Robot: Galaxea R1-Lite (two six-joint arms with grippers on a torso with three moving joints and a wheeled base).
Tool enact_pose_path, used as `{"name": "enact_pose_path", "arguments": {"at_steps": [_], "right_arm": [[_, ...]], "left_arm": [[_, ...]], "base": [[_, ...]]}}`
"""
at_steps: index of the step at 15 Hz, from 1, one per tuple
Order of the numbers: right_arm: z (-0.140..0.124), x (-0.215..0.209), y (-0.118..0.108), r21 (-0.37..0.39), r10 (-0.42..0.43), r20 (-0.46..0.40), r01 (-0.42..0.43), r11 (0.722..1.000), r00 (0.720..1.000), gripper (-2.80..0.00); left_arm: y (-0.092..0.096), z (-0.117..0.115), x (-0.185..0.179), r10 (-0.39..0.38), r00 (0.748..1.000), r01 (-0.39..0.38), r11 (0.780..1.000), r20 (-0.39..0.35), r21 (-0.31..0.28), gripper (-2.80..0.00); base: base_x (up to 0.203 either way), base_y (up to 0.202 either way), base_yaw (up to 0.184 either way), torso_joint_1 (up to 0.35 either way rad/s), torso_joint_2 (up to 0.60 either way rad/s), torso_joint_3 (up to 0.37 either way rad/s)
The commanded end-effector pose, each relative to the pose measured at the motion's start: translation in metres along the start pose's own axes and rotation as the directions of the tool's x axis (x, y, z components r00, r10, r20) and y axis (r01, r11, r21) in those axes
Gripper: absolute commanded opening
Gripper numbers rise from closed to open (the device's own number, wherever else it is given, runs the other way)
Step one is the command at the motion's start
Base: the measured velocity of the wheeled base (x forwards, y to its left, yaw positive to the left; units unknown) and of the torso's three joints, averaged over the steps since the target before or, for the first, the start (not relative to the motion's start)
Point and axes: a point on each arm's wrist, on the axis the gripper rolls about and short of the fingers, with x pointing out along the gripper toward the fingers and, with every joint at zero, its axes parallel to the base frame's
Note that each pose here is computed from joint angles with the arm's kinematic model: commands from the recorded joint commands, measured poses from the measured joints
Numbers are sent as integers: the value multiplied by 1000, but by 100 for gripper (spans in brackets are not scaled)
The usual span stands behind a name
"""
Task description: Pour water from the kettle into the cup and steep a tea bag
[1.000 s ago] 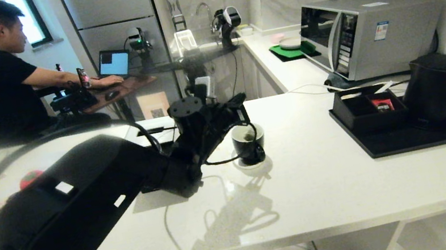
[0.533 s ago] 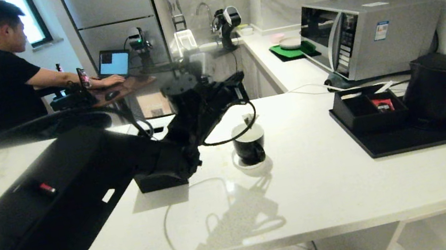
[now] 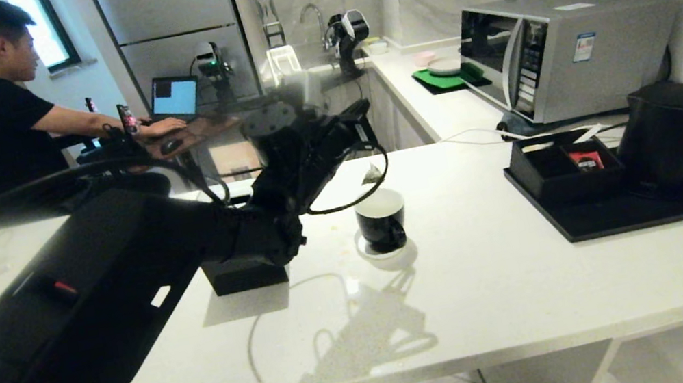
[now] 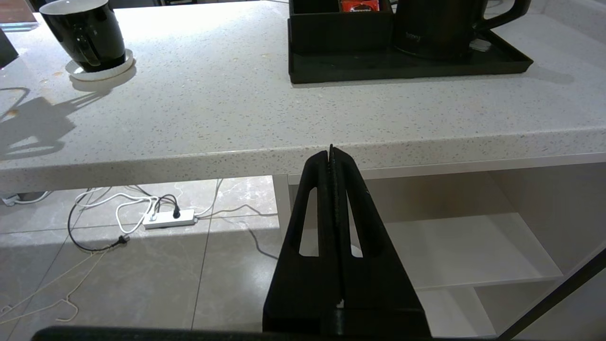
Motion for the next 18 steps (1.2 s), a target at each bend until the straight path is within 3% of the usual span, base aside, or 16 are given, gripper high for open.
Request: {"name": "enact_pose_path", "arguments": {"at_steps": [1, 8, 18], "right_arm": [[0, 0, 0, 0, 0, -1, 0, 1000, 1000, -280], [0, 0, 0, 0, 0, -1, 0, 1000, 1000, -280], [0, 0, 0, 0, 0, -1, 0, 1000, 1000, -280]], "left_arm": [[1, -4, 0, 2, 1000, -2, 1000, -4, -2, -280], [4, -24, -10, 14, 999, -15, 1000, -49, -6, -280], [15, -80, -47, 43, 989, -45, 999, -144, -13, -280]], "base": [[0, 0, 0, 0, 0, 0], [0, 0, 0, 0, 0, 0], [0, 0, 0, 0, 0, 0]]}}
